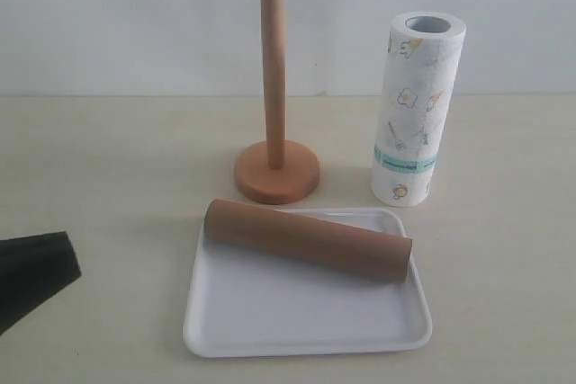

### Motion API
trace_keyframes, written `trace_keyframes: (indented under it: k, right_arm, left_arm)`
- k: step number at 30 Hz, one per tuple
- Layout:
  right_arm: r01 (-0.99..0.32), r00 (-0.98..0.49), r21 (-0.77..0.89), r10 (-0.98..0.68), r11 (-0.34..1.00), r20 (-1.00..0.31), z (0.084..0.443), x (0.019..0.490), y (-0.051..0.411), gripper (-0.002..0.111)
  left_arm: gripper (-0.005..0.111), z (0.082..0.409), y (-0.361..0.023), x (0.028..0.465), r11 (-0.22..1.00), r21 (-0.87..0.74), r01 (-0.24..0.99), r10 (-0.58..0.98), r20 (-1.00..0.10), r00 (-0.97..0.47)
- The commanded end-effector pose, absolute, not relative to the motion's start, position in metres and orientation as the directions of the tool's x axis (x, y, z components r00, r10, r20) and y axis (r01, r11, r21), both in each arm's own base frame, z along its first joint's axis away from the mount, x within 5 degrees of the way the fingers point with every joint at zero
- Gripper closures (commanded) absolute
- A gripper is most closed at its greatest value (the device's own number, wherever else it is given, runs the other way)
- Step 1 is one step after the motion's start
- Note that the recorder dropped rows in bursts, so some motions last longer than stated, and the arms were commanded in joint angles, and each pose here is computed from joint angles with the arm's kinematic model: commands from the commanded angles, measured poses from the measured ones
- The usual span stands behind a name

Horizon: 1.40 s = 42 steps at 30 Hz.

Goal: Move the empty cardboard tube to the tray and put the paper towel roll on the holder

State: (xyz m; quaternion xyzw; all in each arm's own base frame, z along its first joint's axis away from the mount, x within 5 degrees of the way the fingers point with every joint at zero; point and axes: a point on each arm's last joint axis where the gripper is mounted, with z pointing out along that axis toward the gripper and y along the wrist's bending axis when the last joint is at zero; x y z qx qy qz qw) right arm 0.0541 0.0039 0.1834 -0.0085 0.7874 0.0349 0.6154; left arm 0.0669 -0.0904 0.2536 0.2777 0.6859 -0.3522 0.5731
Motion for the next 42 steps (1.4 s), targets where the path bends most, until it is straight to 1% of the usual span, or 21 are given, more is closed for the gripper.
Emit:
trace_keyframes:
  k: [1,9,12,13,22,26,32,37,42]
  right_arm:
    - [-0.055,-0.221,0.042,0.029,0.998,-0.975,0.185,0.054,0.004,0.108]
    - [-0.055,-0.221,0.042,0.029,0.998,-0.975,0.185,0.054,0.004,0.108]
    - [-0.055,-0.221,0.042,0.029,0.998,-0.975,0.185,0.054,0.004,0.108]
    - [-0.055,-0.221,0.042,0.029,0.998,-0.975,0.185,0.054,0.004,0.108]
    - [-0.055,-0.221,0.042,0.029,0.998,-0.975,0.185,0.054,0.004,0.108]
    - [-0.055,-0.221,0.042,0.029,0.998,-0.975,0.185,0.054,0.004,0.108]
    - [-0.055,-0.221,0.042,0.029,0.998,-0.975,0.185,0.054,0.004,0.108]
    - [-0.055,-0.221,0.042,0.029,0.998,-0.975,0.185,0.054,0.004,0.108]
    - [-0.055,-0.221,0.042,0.029,0.998,-0.975,0.185,0.054,0.004,0.108]
  left_arm:
    - [0.102,0.258,-0.083,0.061,0.585,-0.185,0.79,-0.089,-0.982,-0.164]
    - [0.102,0.262,-0.079,0.058,0.582,-0.171,0.795,-0.104,-0.985,-0.135]
    - [0.102,0.261,-0.077,0.057,0.591,-0.018,0.807,-0.003,-1.0,-0.02]
    - [0.102,0.261,-0.077,0.056,0.592,-0.002,0.806,0.012,-1.0,-0.011]
    - [0.102,0.27,-0.062,0.047,0.601,-0.012,0.8,-0.075,-0.996,0.042]
    - [0.102,0.271,-0.054,0.044,0.633,-0.014,0.774,-0.087,-0.995,0.053]
    - [0.102,0.265,-0.041,0.046,0.741,-0.069,0.668,-0.09,-0.996,-0.003]
    - [0.102,0.263,-0.029,0.049,0.849,-0.108,0.517,-0.118,-0.993,-0.012]
    - [0.102,0.261,-0.018,0.05,0.927,-0.132,0.352,-0.14,-0.99,-0.003]
